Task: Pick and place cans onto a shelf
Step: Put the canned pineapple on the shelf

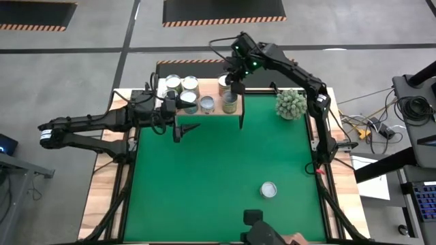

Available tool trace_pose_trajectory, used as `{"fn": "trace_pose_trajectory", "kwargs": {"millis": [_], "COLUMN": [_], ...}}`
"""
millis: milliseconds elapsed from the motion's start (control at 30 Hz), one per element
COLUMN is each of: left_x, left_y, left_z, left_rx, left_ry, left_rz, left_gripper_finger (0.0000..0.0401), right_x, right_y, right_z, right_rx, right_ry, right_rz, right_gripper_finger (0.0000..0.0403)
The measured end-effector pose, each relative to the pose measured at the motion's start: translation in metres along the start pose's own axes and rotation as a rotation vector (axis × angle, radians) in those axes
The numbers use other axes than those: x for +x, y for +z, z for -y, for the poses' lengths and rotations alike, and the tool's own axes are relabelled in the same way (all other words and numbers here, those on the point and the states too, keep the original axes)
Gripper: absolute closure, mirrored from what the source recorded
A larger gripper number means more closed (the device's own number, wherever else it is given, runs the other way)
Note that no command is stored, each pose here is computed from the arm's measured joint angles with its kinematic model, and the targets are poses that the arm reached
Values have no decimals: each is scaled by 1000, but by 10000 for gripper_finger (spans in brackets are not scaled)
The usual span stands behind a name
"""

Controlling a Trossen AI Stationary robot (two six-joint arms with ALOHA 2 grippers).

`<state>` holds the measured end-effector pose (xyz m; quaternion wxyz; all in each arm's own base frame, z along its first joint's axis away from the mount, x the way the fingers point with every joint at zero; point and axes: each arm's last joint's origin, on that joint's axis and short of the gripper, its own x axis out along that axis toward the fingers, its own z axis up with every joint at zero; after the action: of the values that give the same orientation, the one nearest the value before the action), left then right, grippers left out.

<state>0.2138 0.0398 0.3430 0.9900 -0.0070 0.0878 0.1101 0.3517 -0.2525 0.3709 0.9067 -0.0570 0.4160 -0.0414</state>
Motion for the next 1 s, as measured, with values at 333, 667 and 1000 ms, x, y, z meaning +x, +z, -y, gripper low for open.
{"fn": "trace_pose_trajectory", "kwargs": {"millis": [333, 667, 1000], "left_x": [0, 0, 0], "left_y": [0, 0, 0], "left_z": [0, 0, 0], "left_rx": [0, -4, -8], "left_ry": [0, 0, 0], "left_rz": [3, 2, 2], "left_gripper_finger": [40, 40, 40], "right_x": [-7, -9, -10], "right_y": [-4, -3, -4], "right_z": [-2, -3, -3], "right_rx": [14, 14, 19], "right_ry": [6, 4, 9], "right_rz": [-33, -30, -38], "right_gripper_finger": [394, 394, 394]}}
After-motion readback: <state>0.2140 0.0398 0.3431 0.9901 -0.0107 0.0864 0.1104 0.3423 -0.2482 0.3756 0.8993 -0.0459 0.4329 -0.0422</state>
